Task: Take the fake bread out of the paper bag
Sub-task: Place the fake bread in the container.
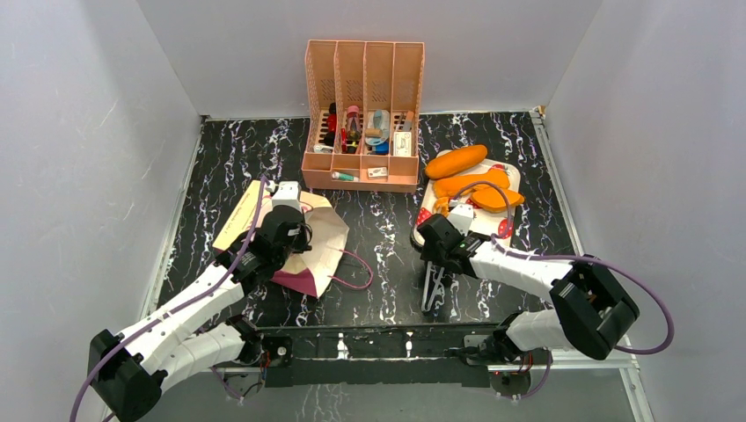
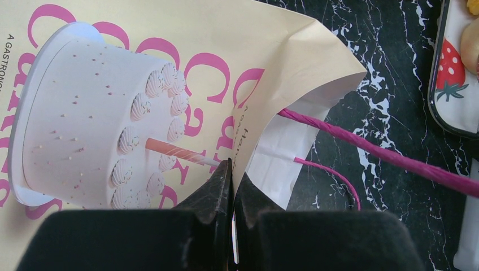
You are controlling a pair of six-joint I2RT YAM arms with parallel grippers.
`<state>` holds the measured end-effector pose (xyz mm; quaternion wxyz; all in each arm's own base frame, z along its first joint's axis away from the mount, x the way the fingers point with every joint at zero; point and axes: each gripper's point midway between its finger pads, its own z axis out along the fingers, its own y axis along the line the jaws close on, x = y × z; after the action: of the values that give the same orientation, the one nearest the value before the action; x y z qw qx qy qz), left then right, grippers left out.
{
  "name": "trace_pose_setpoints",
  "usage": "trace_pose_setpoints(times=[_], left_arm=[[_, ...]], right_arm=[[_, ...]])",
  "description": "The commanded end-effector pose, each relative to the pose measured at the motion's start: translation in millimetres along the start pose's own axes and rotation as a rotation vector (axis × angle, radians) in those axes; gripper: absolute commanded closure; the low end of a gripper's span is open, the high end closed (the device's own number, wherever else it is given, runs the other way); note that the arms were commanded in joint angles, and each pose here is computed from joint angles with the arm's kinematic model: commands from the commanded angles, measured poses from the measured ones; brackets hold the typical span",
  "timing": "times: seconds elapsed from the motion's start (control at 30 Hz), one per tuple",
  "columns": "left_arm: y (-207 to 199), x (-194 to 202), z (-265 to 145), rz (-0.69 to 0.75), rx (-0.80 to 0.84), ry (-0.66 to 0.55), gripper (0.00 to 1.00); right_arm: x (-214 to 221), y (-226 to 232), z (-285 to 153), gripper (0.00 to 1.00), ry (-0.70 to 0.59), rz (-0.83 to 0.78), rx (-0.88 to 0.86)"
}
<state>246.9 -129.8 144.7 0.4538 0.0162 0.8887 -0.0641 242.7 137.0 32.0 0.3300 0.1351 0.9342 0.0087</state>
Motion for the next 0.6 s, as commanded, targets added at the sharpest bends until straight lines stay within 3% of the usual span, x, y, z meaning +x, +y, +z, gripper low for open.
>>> trace_pose_setpoints(times=[0.0,0.33,0.57], left_arm=[[0,-5,-5,-0.009,0.014,-0.013,1.0],[0,-13,-9,0.004,0.011,-0.022,1.0],[7,-16,-19,-0.013,-0.014,-0.03,1.0]], right_arm=[[-10,11,4,0.46,-0.039,0.031,-0.041],[11,0,-11,0.46,-0.008,0.128,-0.103],[22,11,-32,0.54,-0.023,0.125,-0.212]])
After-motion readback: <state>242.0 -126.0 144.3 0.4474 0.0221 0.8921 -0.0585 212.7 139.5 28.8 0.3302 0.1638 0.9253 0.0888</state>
